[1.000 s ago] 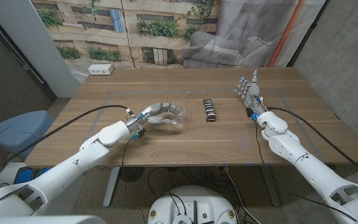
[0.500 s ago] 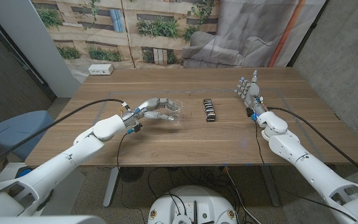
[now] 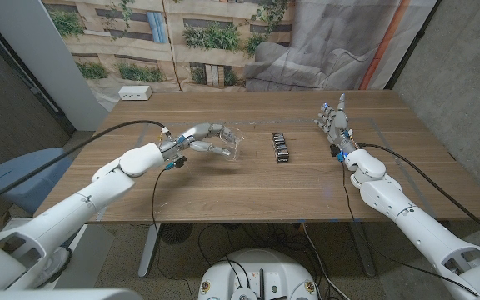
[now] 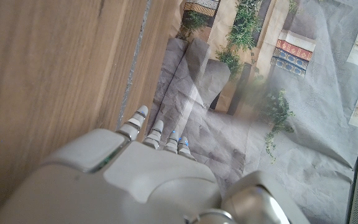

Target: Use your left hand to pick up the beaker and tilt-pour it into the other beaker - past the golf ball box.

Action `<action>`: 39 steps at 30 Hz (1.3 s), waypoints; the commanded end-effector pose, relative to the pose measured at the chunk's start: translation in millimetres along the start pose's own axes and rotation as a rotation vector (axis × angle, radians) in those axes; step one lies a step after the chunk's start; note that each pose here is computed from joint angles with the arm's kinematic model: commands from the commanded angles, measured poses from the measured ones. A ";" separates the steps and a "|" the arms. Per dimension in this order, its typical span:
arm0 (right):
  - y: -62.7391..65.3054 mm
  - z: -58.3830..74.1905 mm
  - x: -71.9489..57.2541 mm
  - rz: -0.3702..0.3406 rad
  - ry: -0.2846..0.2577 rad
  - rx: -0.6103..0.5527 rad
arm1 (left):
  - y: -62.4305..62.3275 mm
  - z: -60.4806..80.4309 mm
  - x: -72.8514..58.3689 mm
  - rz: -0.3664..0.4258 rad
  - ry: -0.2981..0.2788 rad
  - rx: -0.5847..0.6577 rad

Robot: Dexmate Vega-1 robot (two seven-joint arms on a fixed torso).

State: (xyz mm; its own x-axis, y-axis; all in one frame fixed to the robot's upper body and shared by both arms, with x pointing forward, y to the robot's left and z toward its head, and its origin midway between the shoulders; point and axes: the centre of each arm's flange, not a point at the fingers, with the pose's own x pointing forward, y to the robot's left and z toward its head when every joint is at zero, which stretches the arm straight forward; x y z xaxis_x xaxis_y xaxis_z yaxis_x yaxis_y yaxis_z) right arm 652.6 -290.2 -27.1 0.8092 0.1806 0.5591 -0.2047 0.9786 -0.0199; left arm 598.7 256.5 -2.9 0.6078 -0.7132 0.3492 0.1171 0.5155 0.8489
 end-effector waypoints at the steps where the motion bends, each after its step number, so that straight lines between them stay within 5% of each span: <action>1: 0.1 0.1 0.0 0.000 0.000 0.000 | 25.6 10.6 4.7 -0.037 0.021 0.125; 20: 0.1 0.2 0.0 0.000 0.000 0.000 | 50.4 28.5 26.7 -0.177 0.045 0.339; 30: 0.0 0.2 0.0 0.000 0.000 0.000 | 50.9 38.6 39.2 -0.235 -0.015 0.423; 39: 0.0 0.1 0.0 0.000 0.000 0.000 | 49.7 42.4 46.1 -0.283 0.005 0.498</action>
State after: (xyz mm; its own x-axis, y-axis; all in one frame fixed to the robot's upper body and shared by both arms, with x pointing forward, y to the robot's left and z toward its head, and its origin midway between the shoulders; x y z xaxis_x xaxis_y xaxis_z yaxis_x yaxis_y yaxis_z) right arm 652.5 -290.2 -26.9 0.8089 0.1806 0.5595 -0.2048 0.9786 -0.0198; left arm 598.5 237.9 65.8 0.6020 -0.7865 0.1376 -0.0696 0.1200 0.9903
